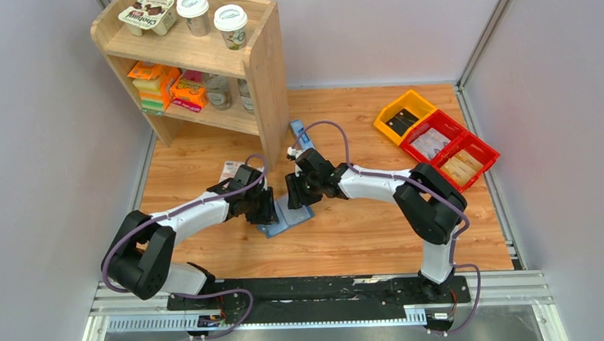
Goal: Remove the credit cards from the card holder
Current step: Remove the credit card from the card holder.
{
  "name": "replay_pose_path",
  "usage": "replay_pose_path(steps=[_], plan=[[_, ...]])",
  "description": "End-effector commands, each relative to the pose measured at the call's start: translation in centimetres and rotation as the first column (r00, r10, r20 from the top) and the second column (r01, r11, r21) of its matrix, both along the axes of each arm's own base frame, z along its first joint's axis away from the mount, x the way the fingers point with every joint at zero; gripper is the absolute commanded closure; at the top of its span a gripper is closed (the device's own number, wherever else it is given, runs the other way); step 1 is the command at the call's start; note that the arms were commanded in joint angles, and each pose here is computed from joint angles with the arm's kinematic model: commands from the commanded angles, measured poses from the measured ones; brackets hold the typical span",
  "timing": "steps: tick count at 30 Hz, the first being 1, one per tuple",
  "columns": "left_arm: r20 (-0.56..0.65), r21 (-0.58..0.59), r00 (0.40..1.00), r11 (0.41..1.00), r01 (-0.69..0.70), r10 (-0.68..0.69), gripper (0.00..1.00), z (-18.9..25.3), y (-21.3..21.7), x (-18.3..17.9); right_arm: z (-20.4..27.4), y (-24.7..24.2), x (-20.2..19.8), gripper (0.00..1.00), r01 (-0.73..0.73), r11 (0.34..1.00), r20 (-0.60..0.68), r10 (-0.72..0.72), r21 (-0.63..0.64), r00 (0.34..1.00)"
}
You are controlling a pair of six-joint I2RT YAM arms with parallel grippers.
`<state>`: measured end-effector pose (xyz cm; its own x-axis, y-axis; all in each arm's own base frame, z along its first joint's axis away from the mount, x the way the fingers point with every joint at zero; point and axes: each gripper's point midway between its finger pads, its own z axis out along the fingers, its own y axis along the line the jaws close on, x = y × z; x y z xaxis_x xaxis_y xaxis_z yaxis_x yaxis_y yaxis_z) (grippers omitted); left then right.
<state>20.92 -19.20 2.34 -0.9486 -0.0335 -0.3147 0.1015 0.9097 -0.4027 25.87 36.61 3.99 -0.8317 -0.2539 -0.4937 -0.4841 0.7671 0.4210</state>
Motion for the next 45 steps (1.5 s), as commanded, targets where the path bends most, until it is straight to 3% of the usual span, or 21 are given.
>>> replay_pose_path(steps=[1, 6, 10, 15, 30, 38, 45], plan=[[-0.025, 0.018, 1.0, 1.0, -0.01, 0.01, 0.62, -0.8, 0.4, -0.3, 0.8, 1.7, 0.0, 0.55, -0.051, 0.998, 0.011, 0.05, 0.046, 0.999], [-0.027, 0.018, 1.0, 1.0, -0.009, 0.009, 0.63, -0.9, 0.3, -0.3, 1.8, 2.6, -0.5, 0.55, -0.083, 0.992, 0.004, 0.083, 0.097, 0.997], [-0.028, 0.017, 1.0, 1.0, -0.01, 0.011, 0.63, -0.9, 0.4, -0.3, 3.1, 2.9, -0.5, 0.45, -0.093, 0.988, 0.019, 0.091, 0.125, 0.996], [-0.026, 0.016, 1.0, 1.0, -0.01, 0.011, 0.63, -0.8, 0.3, -0.3, 5.1, 3.3, -0.6, 0.41, -0.11, 0.981, 0.036, 0.106, 0.16, 0.994], [0.012, 0.025, 0.999, 0.999, -0.048, 0.048, 0.63, -0.4, 0.9, 0.0, 6.9, 4.9, -2.1, 0.4, -0.16, 0.951, 0.008, 0.163, 0.265, 0.987], [0.189, 0.009, 0.966, 0.983, -0.181, 0.176, 0.52, 2.8, 3.2, 1.2, 5.6, 6.1, -2.9, 0.43, -0.166, 0.943, -0.05, 0.188, 0.288, 0.981], [0.35, -0.027, 0.868, 0.93, -0.368, 0.353, 0.45, 5.8, 6.8, 1.5, 3.8, 7.3, -3.8, 0.41, -0.188, 0.937, -0.111, 0.229, 0.294, 0.967]])
